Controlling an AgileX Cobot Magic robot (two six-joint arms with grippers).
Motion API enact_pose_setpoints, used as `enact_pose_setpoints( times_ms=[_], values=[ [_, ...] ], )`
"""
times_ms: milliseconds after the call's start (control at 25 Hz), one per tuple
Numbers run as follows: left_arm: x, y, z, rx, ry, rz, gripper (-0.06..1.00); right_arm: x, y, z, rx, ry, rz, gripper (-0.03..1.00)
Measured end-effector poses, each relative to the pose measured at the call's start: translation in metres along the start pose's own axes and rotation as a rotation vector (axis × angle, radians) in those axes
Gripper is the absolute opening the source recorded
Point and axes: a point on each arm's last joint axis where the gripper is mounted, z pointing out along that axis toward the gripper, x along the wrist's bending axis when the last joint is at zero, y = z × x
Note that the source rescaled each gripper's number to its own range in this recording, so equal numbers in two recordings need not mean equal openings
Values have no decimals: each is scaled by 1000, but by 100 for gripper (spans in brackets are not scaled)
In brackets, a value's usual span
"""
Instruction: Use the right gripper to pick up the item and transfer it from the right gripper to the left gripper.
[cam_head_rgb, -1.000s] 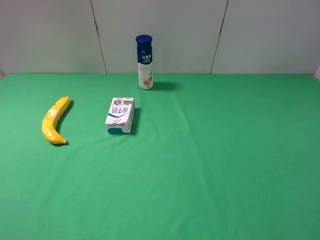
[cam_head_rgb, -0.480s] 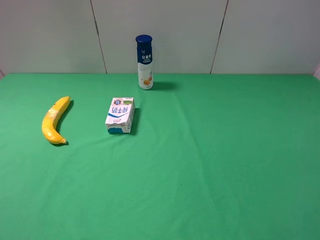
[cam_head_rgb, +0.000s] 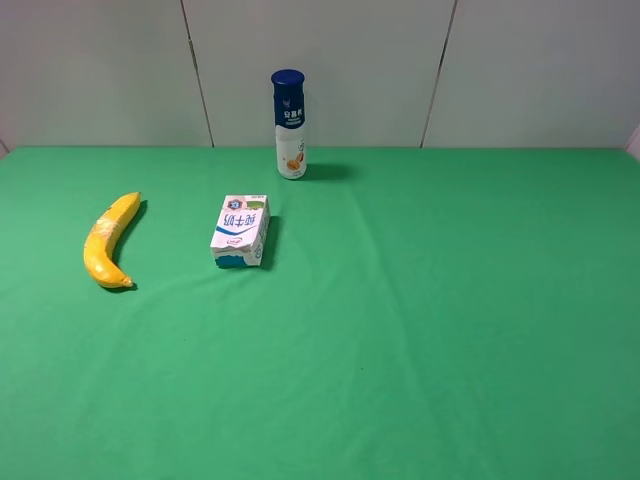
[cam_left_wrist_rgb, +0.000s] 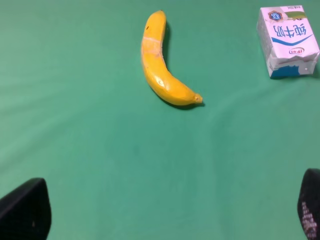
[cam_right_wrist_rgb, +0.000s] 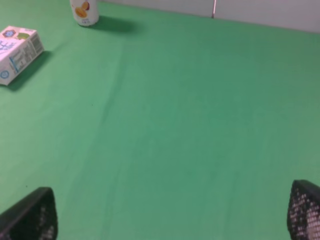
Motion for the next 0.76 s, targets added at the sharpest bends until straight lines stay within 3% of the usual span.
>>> enact_pose_setpoints(
  times_ms=[280,760],
  values=[
    [0,0,0,0,1,0,98,0,0,0,2,-64,30,100],
    [0,0,0,0,1,0,97,1,-1,-2,13,-378,174,100]
  ],
)
